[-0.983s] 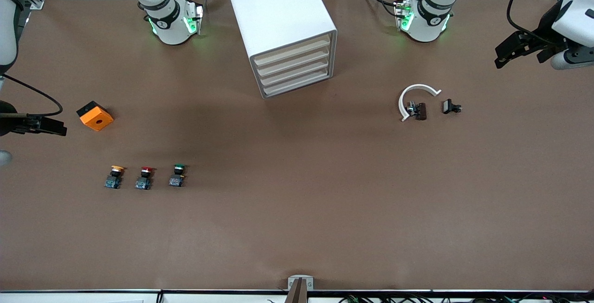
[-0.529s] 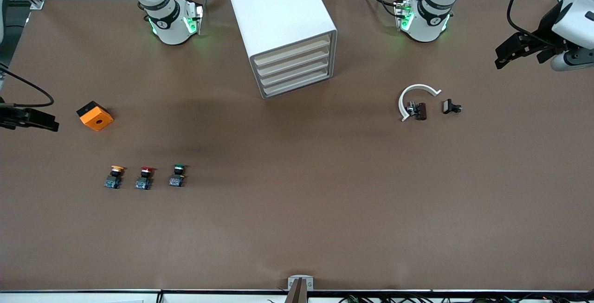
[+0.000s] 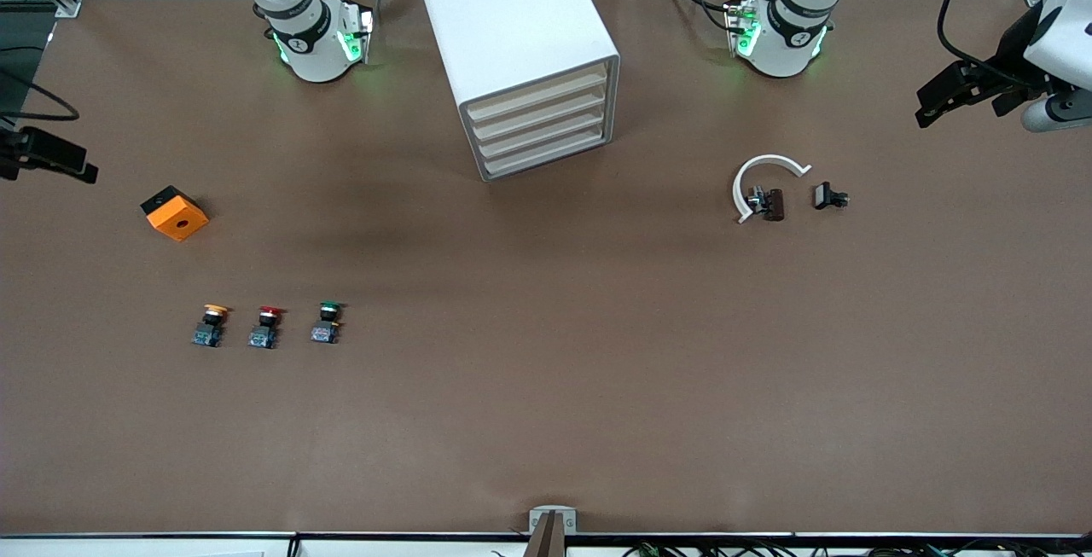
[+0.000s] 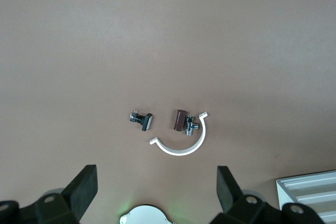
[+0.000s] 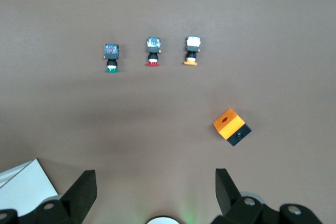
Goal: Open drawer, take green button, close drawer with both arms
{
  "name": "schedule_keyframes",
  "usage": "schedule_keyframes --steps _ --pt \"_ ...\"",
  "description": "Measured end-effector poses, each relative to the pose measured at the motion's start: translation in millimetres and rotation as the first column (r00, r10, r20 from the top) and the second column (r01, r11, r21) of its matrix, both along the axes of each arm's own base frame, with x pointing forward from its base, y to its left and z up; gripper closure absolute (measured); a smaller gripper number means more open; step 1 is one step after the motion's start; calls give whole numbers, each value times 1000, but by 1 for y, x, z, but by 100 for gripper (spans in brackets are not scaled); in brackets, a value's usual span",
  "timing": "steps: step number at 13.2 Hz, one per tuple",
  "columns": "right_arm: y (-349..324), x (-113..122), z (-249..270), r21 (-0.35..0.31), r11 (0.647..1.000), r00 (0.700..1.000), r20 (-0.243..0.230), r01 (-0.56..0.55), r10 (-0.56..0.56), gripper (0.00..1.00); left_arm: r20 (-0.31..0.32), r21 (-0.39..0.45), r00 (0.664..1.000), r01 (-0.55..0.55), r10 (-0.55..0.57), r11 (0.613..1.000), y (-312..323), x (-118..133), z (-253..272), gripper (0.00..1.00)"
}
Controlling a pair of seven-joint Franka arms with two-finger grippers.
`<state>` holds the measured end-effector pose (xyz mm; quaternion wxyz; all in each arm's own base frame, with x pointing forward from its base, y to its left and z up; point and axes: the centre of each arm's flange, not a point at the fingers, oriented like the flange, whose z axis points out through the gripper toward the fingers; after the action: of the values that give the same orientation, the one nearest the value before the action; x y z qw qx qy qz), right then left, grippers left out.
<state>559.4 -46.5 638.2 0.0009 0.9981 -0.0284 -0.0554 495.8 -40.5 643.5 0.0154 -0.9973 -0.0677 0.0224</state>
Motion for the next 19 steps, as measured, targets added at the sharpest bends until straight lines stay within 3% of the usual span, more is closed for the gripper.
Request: schedule_keyframes --steps 5,19 --pt "2 -57 -13 8 1000 999 39 0 0 0 -1 0 1000 1 -1 1000 0 0 -1 0" --pt "-3 -59 -7 22 999 996 75 -44 42 0 11 -4 1000 4 -4 1000 2 11 -3 0"
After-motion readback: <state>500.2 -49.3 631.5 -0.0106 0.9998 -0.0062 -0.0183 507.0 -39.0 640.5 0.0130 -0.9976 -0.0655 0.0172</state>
